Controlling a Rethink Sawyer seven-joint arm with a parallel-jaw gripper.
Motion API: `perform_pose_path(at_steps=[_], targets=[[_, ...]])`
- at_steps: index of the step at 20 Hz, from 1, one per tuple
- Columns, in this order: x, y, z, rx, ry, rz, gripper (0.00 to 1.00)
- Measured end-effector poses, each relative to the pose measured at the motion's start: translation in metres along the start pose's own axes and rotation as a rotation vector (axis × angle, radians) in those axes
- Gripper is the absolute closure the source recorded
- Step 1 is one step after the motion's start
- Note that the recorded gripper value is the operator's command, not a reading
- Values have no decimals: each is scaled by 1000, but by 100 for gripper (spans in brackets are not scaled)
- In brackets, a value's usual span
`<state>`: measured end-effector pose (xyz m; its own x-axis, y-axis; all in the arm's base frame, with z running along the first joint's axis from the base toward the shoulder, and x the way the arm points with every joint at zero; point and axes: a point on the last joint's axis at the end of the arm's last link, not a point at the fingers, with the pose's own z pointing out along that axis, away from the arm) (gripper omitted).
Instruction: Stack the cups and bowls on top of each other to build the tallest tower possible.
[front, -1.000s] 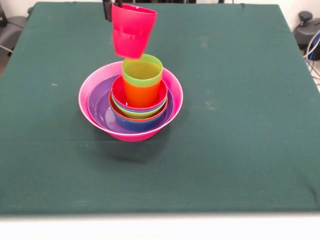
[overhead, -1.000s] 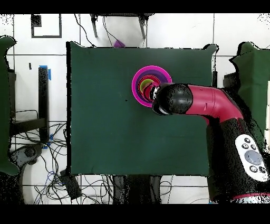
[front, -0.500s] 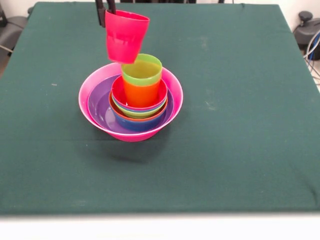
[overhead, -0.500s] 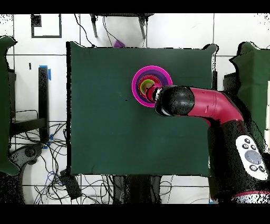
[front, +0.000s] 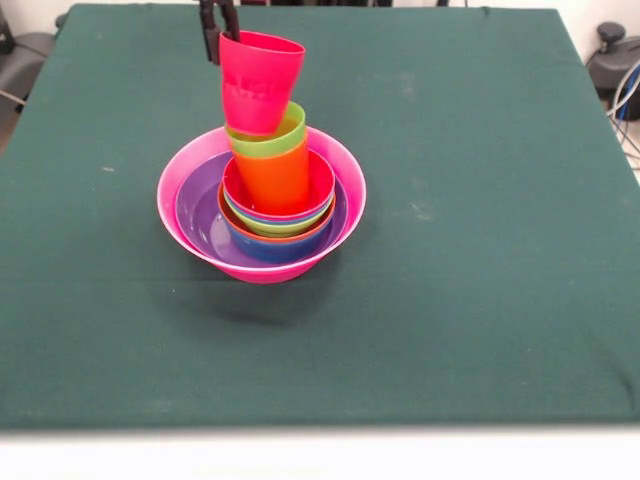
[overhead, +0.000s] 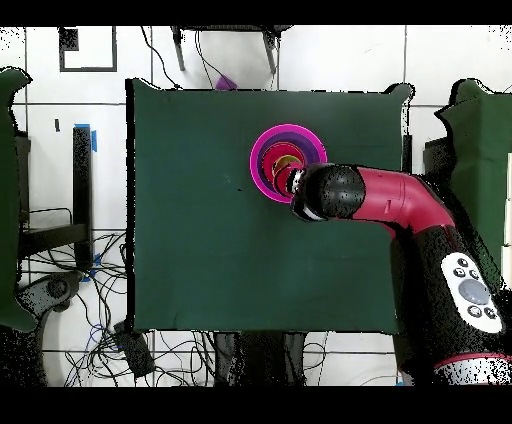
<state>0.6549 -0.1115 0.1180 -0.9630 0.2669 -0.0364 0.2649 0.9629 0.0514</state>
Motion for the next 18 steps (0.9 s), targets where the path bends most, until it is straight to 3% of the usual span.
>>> perform_pose_path(at_steps=[18], targets=[[1,7,0,2,1,-11,100]])
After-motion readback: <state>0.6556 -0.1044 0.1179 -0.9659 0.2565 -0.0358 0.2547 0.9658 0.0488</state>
